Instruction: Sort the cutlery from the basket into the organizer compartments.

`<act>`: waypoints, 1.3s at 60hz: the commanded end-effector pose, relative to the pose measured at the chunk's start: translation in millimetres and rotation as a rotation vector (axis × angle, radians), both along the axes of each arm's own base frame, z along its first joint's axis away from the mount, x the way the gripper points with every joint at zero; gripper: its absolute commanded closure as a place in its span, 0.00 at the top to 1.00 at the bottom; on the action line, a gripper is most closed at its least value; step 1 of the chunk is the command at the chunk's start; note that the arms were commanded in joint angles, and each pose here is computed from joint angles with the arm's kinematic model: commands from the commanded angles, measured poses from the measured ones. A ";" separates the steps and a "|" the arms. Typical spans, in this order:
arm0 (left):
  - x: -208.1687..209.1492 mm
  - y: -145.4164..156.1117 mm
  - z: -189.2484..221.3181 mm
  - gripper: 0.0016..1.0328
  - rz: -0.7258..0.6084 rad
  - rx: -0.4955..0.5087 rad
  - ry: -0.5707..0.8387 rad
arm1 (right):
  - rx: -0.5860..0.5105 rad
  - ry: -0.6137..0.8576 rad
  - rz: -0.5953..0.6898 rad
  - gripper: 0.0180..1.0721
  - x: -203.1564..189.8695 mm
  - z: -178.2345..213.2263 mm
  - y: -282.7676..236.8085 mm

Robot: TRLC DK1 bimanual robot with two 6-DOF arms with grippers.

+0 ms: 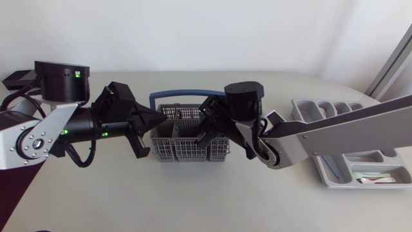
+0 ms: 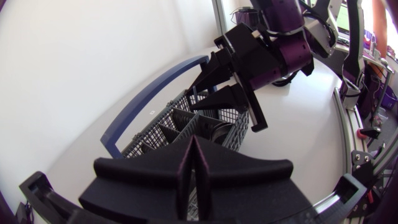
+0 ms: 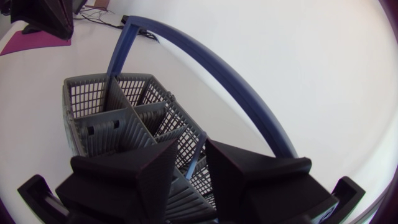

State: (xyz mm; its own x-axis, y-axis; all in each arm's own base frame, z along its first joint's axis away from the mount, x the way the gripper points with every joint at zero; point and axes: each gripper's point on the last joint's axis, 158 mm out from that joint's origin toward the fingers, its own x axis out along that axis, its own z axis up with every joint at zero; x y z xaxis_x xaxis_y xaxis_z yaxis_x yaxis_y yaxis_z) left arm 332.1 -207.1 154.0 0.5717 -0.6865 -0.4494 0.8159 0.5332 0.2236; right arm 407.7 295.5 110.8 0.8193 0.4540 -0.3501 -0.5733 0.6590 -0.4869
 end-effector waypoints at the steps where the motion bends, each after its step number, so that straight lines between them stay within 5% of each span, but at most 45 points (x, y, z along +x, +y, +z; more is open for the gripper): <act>1: -3.7 1.6 -15.8 0.03 0.008 0.002 0.040 | -0.016 -0.018 -0.002 0.21 5.9 -2.3 5.4; 16: -7.5 0.8 -21.4 0.03 0.001 0.006 0.050 | -0.033 -0.022 0.006 0.08 8.8 -7.9 8.8; 39: -9.0 -0.2 -20.7 0.03 -0.001 0.004 0.047 | -0.052 -0.079 0.051 0.06 -11.1 5.3 10.0; 78: -22.8 3.8 -0.8 0.03 0.010 0.006 0.010 | 0.022 -0.168 0.121 0.06 -77.7 103.4 18.7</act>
State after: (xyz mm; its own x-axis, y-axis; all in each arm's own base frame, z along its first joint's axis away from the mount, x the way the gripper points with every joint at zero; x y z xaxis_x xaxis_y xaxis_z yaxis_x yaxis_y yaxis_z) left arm 316.7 -204.0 157.1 0.5802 -0.6792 -0.4495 0.8106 0.5350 0.2380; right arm 339.4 314.7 204.3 0.8077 0.5513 -0.2091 -0.5574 0.5981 -0.5758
